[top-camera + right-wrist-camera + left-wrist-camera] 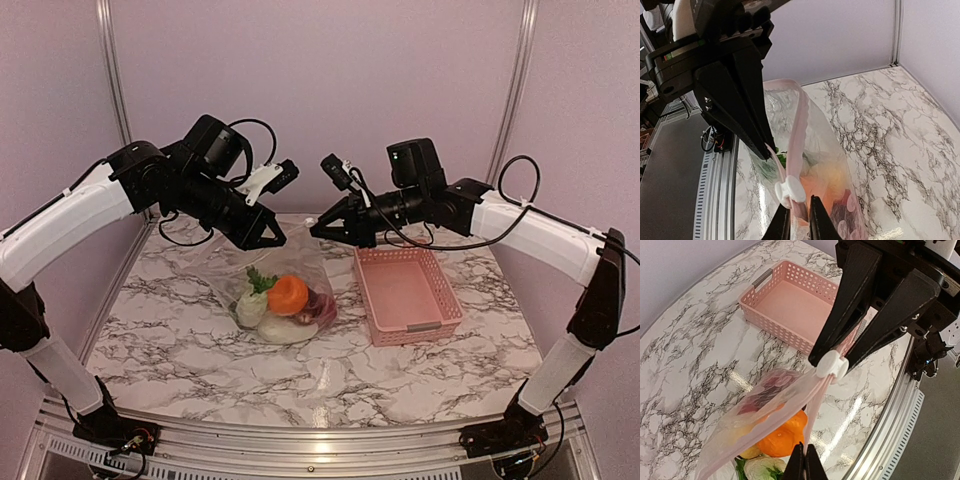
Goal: Place the food in the zip-top bag and seal the zipper
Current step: Pass from the left arm to the right, then zip the zipper of the food storage bag.
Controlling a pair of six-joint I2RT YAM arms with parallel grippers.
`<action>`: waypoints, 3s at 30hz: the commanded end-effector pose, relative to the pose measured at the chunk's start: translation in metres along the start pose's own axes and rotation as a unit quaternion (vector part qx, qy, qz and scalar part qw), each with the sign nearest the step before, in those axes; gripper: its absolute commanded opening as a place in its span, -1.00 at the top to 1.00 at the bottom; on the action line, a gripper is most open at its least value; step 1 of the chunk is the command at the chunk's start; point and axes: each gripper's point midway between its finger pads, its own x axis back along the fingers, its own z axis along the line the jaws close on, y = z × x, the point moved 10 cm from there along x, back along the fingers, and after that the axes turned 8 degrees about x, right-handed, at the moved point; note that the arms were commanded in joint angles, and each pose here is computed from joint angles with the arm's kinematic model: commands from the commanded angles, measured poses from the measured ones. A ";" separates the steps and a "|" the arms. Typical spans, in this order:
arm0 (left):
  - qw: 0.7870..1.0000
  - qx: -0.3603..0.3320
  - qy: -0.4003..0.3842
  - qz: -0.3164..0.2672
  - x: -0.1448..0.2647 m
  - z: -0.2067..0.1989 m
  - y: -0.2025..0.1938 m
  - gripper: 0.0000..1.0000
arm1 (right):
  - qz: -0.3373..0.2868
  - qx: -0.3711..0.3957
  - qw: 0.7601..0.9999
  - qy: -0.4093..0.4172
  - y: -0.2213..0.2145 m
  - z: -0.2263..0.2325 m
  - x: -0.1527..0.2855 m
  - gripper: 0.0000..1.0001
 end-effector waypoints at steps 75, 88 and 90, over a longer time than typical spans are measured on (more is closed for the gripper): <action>0.993 -0.101 -0.018 -0.065 0.000 0.003 0.003 1.00 | -0.032 -0.012 0.997 -0.075 0.009 -0.015 0.050 1.00; 0.995 -0.091 0.027 -0.029 0.017 0.015 -0.028 1.00 | -0.028 -0.034 0.992 -0.116 -0.005 -0.036 0.065 1.00; 0.995 -0.087 0.032 -0.025 0.019 0.016 -0.033 1.00 | -0.027 -0.038 0.991 -0.124 -0.007 -0.040 0.068 1.00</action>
